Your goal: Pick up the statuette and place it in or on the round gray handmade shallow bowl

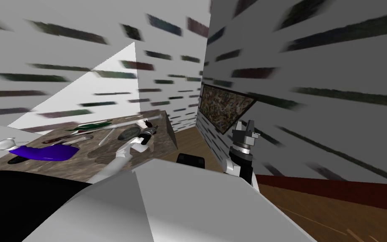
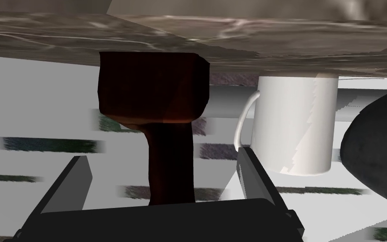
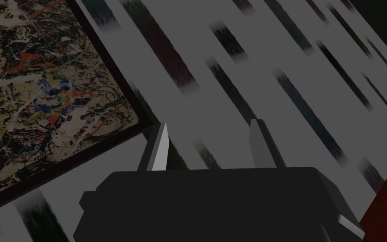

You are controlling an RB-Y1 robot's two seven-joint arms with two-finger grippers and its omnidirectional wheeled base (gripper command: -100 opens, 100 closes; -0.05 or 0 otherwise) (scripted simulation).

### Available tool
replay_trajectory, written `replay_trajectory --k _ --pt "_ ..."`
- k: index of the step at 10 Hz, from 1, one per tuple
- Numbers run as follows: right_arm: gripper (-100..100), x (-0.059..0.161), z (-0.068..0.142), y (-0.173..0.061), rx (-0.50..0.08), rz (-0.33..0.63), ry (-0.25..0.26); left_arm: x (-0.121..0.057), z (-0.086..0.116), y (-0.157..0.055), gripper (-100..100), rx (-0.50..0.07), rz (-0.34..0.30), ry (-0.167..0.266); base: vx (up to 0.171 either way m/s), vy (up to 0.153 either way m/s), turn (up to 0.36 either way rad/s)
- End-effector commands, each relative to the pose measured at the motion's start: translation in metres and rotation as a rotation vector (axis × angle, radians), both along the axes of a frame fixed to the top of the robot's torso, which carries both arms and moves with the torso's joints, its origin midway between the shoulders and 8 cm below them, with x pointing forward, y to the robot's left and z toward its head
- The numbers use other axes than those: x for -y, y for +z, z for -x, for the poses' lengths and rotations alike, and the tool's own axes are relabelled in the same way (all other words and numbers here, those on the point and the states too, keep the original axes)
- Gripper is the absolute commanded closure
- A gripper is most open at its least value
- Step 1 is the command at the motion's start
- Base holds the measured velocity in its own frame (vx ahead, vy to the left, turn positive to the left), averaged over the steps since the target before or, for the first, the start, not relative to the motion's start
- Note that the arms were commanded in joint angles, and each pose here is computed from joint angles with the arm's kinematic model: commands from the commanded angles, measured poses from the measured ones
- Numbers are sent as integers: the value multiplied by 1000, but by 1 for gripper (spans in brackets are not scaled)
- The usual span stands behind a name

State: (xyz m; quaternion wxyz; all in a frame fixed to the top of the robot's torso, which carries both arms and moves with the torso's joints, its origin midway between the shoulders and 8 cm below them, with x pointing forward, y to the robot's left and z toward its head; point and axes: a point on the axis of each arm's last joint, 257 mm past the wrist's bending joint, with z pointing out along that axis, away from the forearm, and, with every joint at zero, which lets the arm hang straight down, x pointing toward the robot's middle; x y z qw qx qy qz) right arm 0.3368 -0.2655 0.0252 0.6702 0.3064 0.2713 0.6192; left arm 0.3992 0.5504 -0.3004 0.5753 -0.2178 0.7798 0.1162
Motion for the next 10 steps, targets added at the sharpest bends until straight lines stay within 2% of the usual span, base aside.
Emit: replay_trajectory --k 1,2,3,4,5,6,7,8,10 --pt "0 0 0 0 0 0 0 -6 -3 0 -100 1 2 46 -152 49 -257" --pt "0 0 0 0 0 0 0 -7 -2 -1 -100 -2 1 53 -138 50 -173" --pt "0 0 0 0 0 0 0 -11 -6 0 -100 1 5 89 -143 39 -326" --pt "0 0 0 0 0 0 0 -12 -5 -1 -100 -1 4 94 -101 28 -130" --pt "0 0 0 0 0 0 0 -14 -8 0 -100 3 8 128 -125 24 -248" --pt "0 0 0 0 0 0 0 -16 -7 -1 -100 0 7 136 -114 31 -160" --pt "0 0 0 0 0 0 0 -14 -7 0 -100 1 7 125 -39 14 -13" --pt "0 0 0 0 0 0 0 -15 -7 -1 100 0 7 129 -9 2 2" --pt "0 0 0 0 0 0 0 -16 -6 -1 100 -1 5 130 -4 2 -1"
